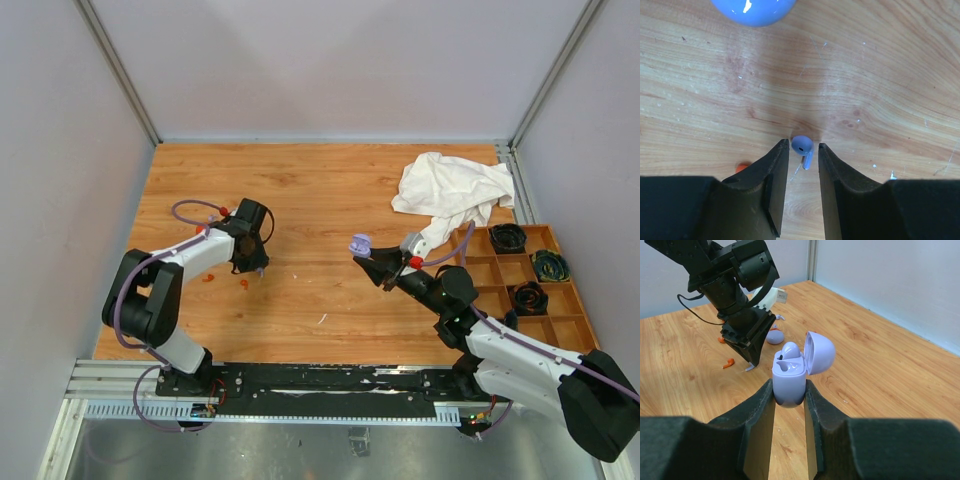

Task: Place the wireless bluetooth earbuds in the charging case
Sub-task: Pick up the earbud from the center of the board.

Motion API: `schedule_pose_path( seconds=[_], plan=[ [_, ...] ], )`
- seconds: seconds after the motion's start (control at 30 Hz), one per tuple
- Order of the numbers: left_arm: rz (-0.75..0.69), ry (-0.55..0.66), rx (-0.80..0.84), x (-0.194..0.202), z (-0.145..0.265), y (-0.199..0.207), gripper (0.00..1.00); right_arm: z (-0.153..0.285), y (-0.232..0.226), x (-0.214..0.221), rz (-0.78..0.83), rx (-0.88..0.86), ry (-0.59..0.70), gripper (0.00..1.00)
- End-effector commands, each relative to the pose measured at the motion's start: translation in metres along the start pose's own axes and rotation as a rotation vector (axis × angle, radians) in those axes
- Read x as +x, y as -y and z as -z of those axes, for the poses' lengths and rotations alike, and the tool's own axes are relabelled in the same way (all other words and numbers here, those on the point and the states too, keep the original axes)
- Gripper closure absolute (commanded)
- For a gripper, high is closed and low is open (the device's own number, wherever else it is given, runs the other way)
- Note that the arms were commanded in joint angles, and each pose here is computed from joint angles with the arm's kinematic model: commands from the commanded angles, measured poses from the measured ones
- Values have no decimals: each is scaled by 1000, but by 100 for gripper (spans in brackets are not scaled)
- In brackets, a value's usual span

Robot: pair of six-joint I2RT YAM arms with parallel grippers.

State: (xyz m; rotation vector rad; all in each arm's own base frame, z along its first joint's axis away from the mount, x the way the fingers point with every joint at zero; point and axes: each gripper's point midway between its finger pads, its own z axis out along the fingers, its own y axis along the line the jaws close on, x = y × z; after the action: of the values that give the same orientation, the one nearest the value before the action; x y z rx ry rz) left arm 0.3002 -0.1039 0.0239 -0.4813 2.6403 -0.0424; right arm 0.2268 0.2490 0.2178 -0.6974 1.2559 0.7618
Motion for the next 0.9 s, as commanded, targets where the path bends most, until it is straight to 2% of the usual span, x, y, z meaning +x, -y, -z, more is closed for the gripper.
schedule_pose_path(
  seconds=[0.0,0.57,0.73,0.87],
  plan=[
    [-24,17,-31,-6,0,-1,65,-1,-3,-4,2,-6,16,95],
    [-64,-21,-44,8,-7,-2,73,0,-4,-5,3,-5,19,95],
    [-48,3,-17,4,2,2,74,0,-3,-5,5,-4,20,95],
    [-46,67,47,-10,21,18,74,0,-4,-5,6,-6,19,95]
  ],
)
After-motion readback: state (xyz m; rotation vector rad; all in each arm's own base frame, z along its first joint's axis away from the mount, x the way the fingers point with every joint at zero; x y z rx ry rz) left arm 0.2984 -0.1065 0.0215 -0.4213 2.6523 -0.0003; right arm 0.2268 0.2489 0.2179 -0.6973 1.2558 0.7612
